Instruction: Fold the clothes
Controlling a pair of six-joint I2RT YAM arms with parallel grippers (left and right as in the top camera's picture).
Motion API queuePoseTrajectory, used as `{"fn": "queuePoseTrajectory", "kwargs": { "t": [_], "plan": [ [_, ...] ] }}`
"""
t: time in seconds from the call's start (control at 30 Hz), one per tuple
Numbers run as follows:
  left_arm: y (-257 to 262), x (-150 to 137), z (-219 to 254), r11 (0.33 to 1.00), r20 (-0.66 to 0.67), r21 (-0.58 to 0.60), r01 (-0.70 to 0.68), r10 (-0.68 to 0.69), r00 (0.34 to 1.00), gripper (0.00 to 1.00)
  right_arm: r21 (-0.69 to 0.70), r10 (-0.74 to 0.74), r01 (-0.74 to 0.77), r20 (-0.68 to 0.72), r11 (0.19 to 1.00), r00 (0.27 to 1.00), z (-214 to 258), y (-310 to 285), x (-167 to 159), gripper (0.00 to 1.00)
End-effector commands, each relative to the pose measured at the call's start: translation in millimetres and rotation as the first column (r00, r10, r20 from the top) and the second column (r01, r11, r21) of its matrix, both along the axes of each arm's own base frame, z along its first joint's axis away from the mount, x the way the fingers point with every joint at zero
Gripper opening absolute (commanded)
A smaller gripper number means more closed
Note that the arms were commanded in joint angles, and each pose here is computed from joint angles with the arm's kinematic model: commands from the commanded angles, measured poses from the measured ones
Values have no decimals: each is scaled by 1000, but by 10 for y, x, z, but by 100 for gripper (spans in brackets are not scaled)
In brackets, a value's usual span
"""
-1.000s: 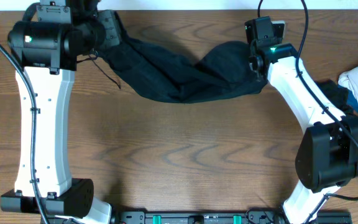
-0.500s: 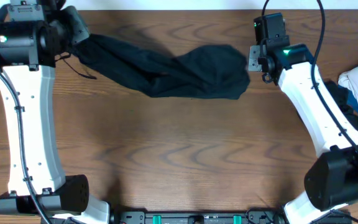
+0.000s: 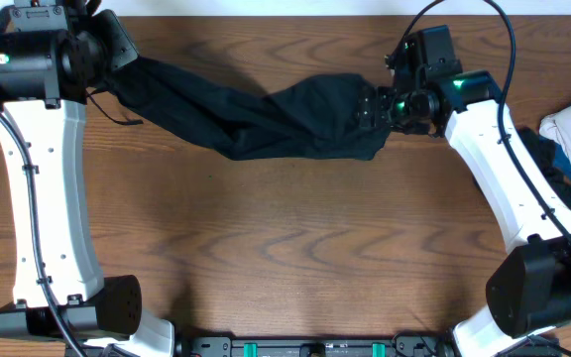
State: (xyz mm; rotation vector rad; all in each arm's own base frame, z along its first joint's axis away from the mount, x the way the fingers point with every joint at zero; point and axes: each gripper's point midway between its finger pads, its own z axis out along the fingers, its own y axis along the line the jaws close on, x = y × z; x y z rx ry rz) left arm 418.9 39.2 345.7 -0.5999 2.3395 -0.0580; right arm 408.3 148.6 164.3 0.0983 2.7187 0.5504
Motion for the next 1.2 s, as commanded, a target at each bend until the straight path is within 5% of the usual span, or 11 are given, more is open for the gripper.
{"fn": "queuePoseTrajectory", "kwargs": {
  "t": [0.0, 0.13, 0.47, 1.17],
  "plan": [
    [48, 14, 141, 1000, 44, 10, -27, 27, 999, 6, 156, -123, 142, -125, 978, 985, 58, 258, -105, 82],
    [48, 13, 140, 1000, 43, 10, -27, 27, 999, 6, 97, -313, 337, -203, 937, 928, -141, 222, -88, 86],
    [47, 0, 129, 1000, 36, 9, -27, 26, 999, 6, 82, -501, 548, -311, 833, 808, -520, 300, 63, 86],
    [47, -3, 125, 1000, 34, 9, -27, 26, 999, 6, 72, -545, 600, -342, 797, 765, -1205, 396, 377, 86]
  ]
}}
